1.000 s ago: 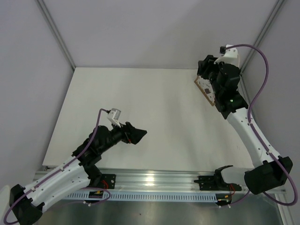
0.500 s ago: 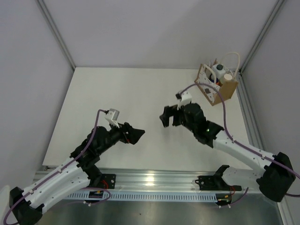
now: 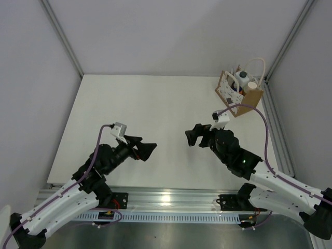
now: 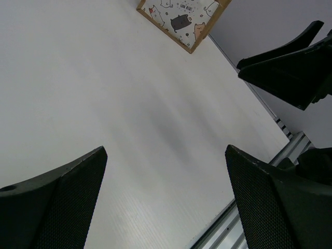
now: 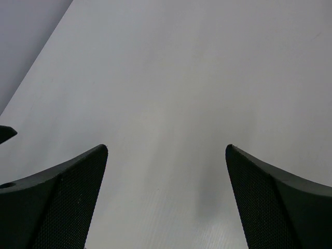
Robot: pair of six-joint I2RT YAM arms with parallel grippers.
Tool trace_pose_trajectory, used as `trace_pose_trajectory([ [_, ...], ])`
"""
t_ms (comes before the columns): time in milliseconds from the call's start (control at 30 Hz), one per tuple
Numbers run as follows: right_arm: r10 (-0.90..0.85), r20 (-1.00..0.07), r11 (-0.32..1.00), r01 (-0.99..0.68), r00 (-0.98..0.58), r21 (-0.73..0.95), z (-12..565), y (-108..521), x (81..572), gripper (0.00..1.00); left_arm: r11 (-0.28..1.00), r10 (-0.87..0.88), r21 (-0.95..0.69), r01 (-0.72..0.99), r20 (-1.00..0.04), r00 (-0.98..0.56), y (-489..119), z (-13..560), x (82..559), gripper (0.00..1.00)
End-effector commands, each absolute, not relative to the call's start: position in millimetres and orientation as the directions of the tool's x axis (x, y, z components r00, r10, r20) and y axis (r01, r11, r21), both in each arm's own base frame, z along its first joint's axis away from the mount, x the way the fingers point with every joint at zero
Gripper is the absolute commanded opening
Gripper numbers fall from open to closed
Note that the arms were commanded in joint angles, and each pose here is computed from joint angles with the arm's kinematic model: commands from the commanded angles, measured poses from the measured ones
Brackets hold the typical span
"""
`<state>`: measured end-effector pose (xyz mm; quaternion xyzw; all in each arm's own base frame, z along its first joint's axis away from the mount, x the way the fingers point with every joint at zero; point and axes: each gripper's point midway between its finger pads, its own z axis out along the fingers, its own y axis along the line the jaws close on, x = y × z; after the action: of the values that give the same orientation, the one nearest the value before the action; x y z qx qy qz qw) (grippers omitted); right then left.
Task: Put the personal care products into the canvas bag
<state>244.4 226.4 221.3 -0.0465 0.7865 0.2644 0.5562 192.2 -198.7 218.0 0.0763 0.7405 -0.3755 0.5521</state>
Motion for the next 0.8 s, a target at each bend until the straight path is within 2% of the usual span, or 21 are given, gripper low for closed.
trace_pose_trajectory([
  [0, 0.305, -0.898, 0.876, -0.276, -0.318, 0.395, 239.6, 205.2, 248.6, 0.99, 0.702, -0.307, -0.44, 0.56, -0.896, -0.319, -199.4, 244.5, 192.6, 0.99],
  [200, 0.317, -0.908, 0.874, -0.289, -0.272, 0.392, 251.9, 194.2, 243.7, 1.0, 0.685, -0.275, -0.436, 0.584, -0.897, -0.346, -209.6, 242.8, 187.9, 0.99],
  [333, 0.307, -0.909, 0.853, -0.342, -0.283, 0.395, 251.8, 202.2, 238.4, 0.99, 0.692, -0.276, -0.432, 0.578, -0.899, -0.341, -207.4, 243.6, 188.4, 0.99],
  [767, 0.297, -0.913, 0.858, -0.341, -0.281, 0.384, 250.2, 202.3, 239.8, 0.99, 0.686, -0.281, -0.433, 0.584, -0.899, -0.337, -207.3, 244.5, 186.8, 0.99],
])
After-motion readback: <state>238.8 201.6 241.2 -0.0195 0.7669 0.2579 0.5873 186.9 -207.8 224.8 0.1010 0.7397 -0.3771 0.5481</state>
